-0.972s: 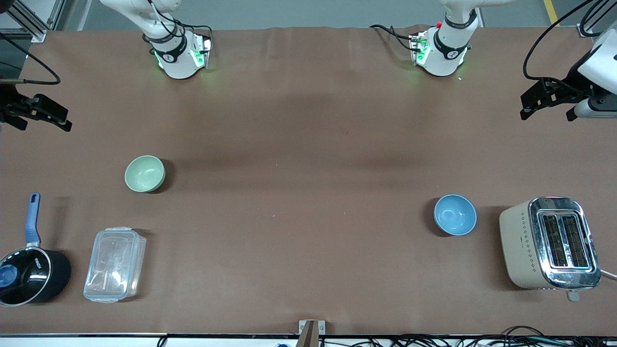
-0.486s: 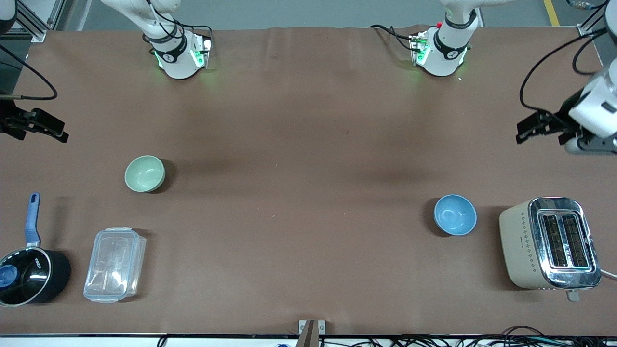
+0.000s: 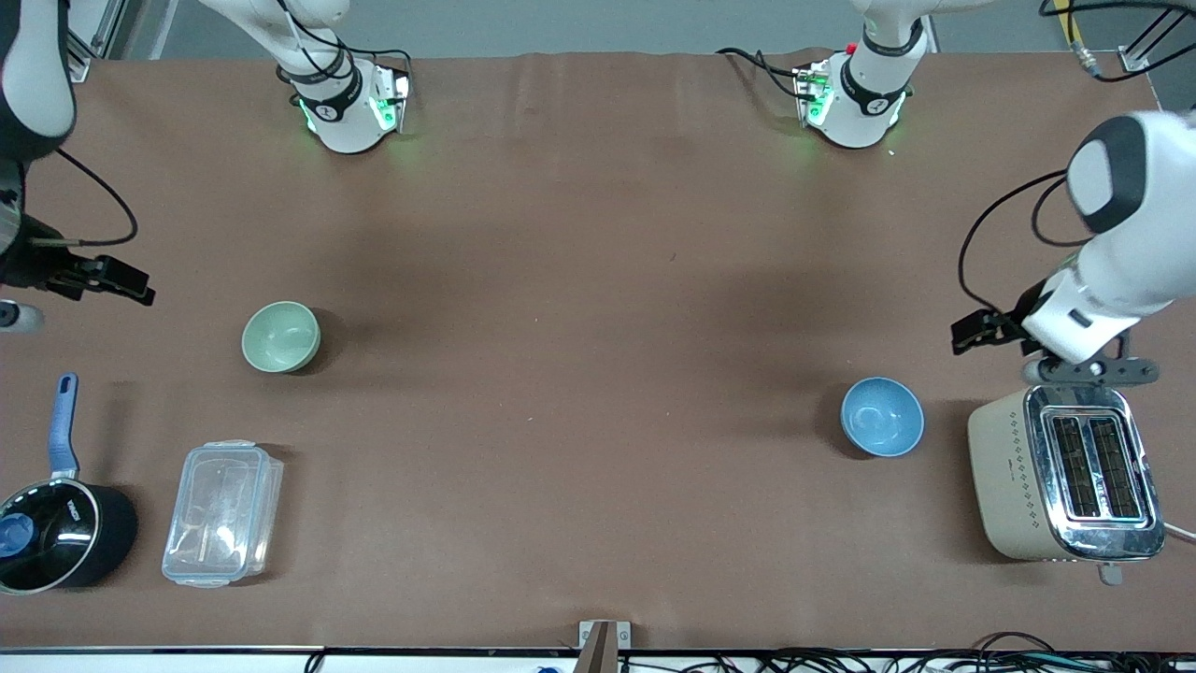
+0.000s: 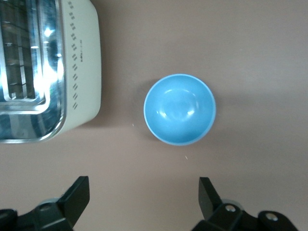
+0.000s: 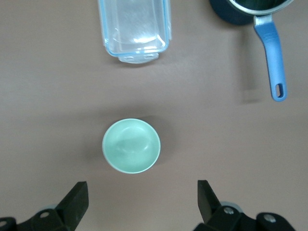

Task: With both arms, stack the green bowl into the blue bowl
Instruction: 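Grasp the green bowl with the right gripper while the left gripper grasps the blue bowl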

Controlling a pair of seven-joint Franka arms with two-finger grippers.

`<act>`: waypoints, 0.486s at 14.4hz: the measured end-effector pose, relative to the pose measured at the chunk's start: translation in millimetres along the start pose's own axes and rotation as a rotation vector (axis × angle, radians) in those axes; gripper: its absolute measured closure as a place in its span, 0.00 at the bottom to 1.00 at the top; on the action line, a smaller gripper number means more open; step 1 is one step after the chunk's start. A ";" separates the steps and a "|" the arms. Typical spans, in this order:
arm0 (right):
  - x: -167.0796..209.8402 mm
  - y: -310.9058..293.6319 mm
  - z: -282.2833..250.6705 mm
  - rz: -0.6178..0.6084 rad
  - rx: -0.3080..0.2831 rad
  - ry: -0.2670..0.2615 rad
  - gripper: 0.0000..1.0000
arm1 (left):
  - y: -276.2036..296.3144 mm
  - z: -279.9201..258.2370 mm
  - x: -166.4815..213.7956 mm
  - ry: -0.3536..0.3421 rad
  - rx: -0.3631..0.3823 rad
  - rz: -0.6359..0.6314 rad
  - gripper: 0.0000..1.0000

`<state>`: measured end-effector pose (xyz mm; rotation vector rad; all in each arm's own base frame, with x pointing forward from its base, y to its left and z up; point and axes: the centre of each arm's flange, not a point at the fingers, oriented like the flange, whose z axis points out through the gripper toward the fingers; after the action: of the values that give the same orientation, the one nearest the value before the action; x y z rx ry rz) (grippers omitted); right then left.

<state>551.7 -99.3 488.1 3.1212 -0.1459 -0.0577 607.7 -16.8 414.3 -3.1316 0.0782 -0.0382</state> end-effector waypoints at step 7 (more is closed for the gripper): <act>-25.2 -0.4 120.1 -0.005 0.003 0.025 0.01 | -13.4 118.5 22.3 0.029 0.016 0.015 0.04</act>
<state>522.2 -98.3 369.0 3.1236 -0.1384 -0.0181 633.6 -3.6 296.5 -3.1144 0.1014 -0.0835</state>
